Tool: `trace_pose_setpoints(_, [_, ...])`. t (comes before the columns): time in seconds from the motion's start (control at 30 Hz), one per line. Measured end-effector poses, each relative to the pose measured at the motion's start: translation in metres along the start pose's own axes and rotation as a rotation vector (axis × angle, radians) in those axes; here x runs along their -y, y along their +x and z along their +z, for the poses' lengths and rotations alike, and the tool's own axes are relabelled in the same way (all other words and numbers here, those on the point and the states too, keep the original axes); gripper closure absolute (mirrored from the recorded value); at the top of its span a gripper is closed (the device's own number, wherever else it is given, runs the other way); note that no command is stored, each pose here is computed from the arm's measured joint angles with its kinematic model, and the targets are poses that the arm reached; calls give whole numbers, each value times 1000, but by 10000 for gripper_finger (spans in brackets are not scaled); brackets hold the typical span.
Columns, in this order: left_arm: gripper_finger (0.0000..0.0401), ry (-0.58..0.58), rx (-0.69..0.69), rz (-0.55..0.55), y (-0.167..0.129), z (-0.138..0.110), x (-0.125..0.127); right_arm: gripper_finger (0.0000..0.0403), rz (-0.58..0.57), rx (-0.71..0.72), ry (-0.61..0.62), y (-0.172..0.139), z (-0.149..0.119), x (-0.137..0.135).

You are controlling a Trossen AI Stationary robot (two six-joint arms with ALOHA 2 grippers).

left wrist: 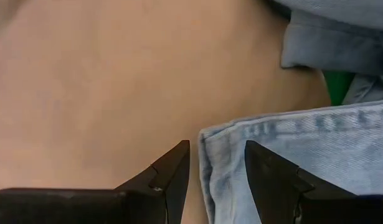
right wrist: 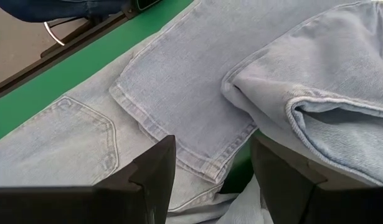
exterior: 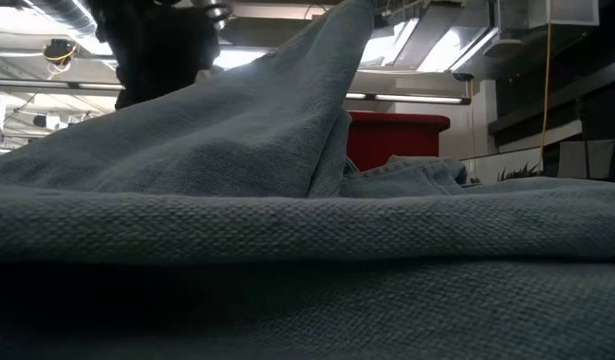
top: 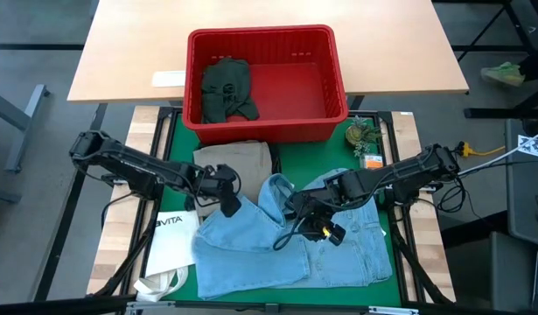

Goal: Fold Laundry from Bin
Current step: Fold the light blue pants

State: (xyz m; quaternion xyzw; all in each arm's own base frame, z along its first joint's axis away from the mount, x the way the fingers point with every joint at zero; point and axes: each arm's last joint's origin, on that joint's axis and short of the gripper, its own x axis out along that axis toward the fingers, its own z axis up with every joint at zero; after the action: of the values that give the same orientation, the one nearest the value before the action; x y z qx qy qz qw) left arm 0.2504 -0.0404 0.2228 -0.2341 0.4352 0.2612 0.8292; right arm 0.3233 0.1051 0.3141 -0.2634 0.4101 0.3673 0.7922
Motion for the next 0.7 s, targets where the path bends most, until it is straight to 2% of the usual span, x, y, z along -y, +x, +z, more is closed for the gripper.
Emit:
trace_pose_setpoints(0.37, [261, -14, 18, -48, 13, -9, -2, 198, 1, 0, 0, 0, 0, 0])
trace_pose_setpoints(0.47, [287, -14, 1, -65, 13, -9, -2, 198, 1, 0, 0, 0, 0, 0])
trace_pose_setpoints(0.63, [371, -20, -6, -104, 12, -8, 0, 198, 1, 0, 0, 0, 0, 0])
trace_pose_setpoints(0.7, [389, -24, -8, -118, 10, -7, 0, 198, 1, 0, 0, 0, 0, 0])
